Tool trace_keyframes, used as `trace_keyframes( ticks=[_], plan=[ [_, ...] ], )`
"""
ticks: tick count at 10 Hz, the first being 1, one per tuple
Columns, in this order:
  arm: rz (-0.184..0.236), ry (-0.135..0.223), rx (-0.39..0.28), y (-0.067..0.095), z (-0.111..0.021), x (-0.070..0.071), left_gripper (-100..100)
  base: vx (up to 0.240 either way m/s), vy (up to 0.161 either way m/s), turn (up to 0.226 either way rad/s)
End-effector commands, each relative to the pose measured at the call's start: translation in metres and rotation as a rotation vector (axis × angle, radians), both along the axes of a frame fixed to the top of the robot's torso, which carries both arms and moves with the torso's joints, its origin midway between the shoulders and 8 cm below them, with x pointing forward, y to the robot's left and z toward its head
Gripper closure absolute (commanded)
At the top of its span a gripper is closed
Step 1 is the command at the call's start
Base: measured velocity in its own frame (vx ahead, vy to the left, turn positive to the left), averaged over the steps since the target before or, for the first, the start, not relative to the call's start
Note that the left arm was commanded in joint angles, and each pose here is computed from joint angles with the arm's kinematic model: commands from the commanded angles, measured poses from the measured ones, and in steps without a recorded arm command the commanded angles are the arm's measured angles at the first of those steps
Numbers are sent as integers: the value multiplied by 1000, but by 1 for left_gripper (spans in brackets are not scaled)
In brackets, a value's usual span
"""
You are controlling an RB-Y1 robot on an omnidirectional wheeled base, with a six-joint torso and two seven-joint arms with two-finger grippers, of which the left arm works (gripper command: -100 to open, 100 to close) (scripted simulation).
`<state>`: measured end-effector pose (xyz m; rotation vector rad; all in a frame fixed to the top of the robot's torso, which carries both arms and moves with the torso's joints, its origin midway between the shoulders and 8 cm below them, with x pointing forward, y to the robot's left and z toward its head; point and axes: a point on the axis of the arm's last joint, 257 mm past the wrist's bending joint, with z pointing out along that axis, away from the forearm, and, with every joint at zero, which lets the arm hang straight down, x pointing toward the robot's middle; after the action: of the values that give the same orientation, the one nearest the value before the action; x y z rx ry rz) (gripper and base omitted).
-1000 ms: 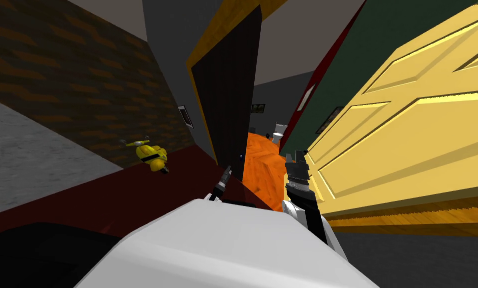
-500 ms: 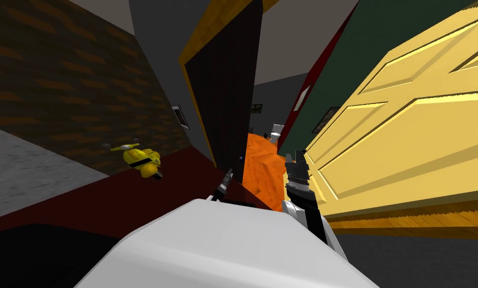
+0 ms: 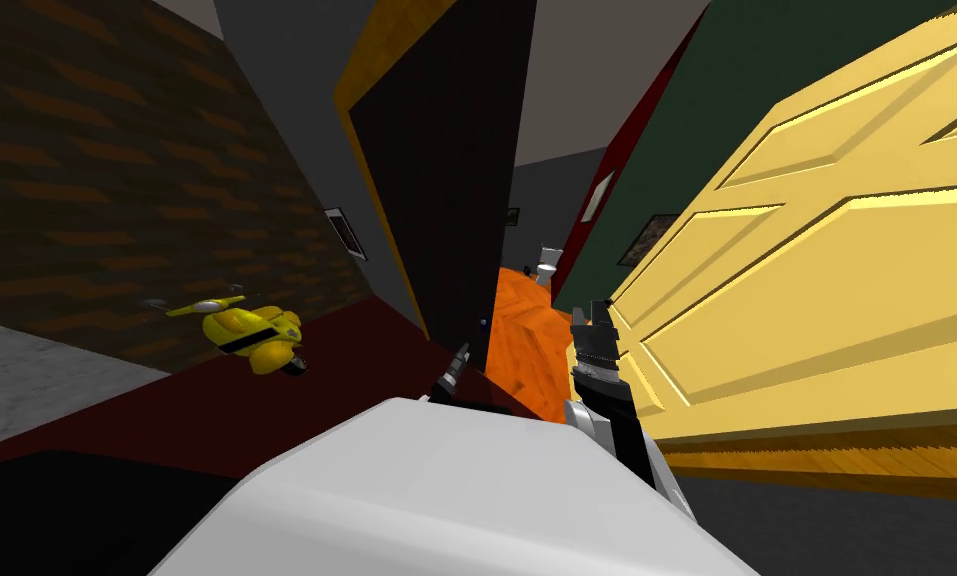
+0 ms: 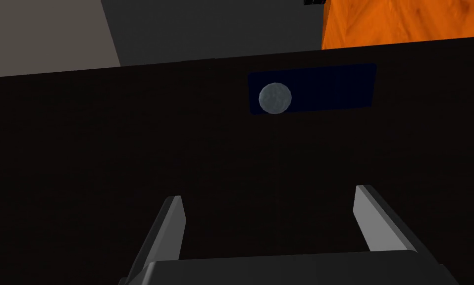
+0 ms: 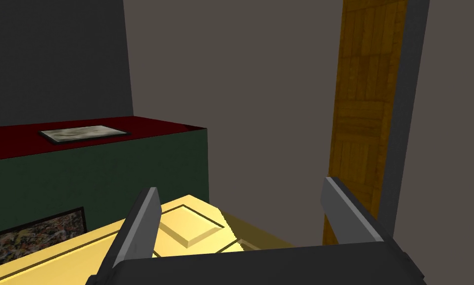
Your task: Push the door open
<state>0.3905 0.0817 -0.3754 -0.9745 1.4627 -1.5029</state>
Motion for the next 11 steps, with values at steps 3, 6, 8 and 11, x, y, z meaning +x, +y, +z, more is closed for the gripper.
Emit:
trace_keyframes(
  ticks=[3,6,8,11],
  plan=[
    [-21,22,3,-9,-10,-7,-100,115,89,-69],
    [-14,24,11,-5,-13,-5,-100,176,-61,-28],
    [-8,25,12,-3,-15,-3,-100,179,-83,-31],
    [1,26,8,-2,-16,0,-100,197,-72,-31]
  ],
)
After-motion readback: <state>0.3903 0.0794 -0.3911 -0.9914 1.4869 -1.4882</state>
